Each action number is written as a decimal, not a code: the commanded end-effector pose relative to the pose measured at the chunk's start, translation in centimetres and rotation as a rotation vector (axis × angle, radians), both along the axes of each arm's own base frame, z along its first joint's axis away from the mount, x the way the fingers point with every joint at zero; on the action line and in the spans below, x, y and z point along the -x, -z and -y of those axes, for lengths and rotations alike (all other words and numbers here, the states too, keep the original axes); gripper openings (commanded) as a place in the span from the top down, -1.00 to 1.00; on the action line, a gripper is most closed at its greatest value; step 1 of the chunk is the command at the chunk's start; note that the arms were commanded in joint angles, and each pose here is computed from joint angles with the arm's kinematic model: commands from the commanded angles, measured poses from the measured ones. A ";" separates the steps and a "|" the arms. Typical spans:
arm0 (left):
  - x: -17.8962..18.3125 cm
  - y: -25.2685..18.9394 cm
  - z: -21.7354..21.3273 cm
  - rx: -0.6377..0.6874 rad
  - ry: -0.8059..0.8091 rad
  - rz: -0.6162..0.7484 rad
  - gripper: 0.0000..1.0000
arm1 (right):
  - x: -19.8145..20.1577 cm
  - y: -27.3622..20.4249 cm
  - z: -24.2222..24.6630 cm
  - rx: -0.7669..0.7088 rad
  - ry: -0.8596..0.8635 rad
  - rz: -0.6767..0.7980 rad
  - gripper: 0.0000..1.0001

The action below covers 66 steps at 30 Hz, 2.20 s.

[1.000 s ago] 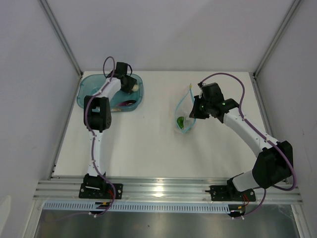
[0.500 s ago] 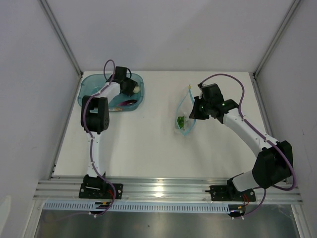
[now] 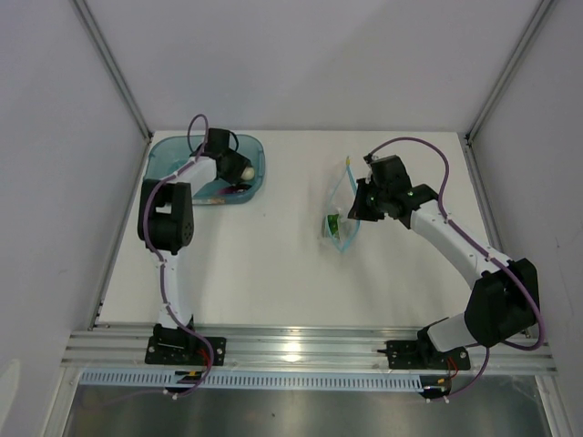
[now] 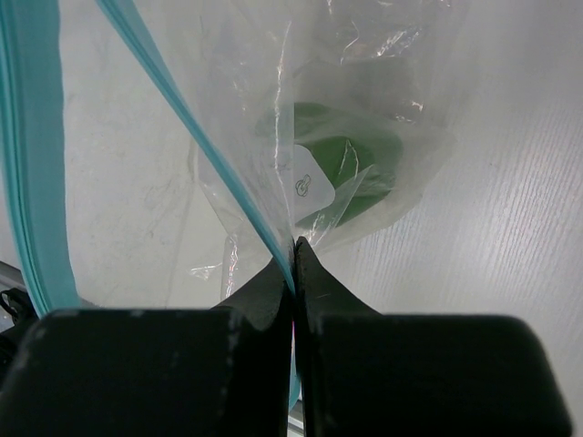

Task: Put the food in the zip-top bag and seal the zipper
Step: Pick up the fake vegetable from the bin, then place the fake vegetable in the zipper food storage bag.

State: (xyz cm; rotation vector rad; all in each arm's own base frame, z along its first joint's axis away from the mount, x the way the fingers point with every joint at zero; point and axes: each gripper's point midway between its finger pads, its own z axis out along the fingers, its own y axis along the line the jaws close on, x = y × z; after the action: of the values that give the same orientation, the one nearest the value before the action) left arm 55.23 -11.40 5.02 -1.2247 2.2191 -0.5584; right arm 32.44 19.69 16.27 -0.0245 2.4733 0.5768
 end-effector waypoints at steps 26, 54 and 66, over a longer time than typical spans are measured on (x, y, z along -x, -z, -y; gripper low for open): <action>10.0 -13.6 1.5 -0.047 0.126 0.230 0.99 | -3.4 -1.5 -1.2 -0.006 0.019 0.077 1.00; 27.4 -24.2 16.7 0.127 0.585 0.415 0.99 | -2.3 -6.1 -5.2 -0.031 -0.040 0.160 1.00; 28.3 -21.0 20.4 0.119 0.639 0.339 0.99 | -0.8 -7.0 -5.7 -0.064 -0.058 0.161 1.00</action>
State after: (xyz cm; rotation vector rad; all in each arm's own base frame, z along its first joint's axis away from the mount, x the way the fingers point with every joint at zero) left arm 26.32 -31.14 25.45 -0.3729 2.2987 -1.0533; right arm 33.41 25.19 20.00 -0.1275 2.3845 0.6059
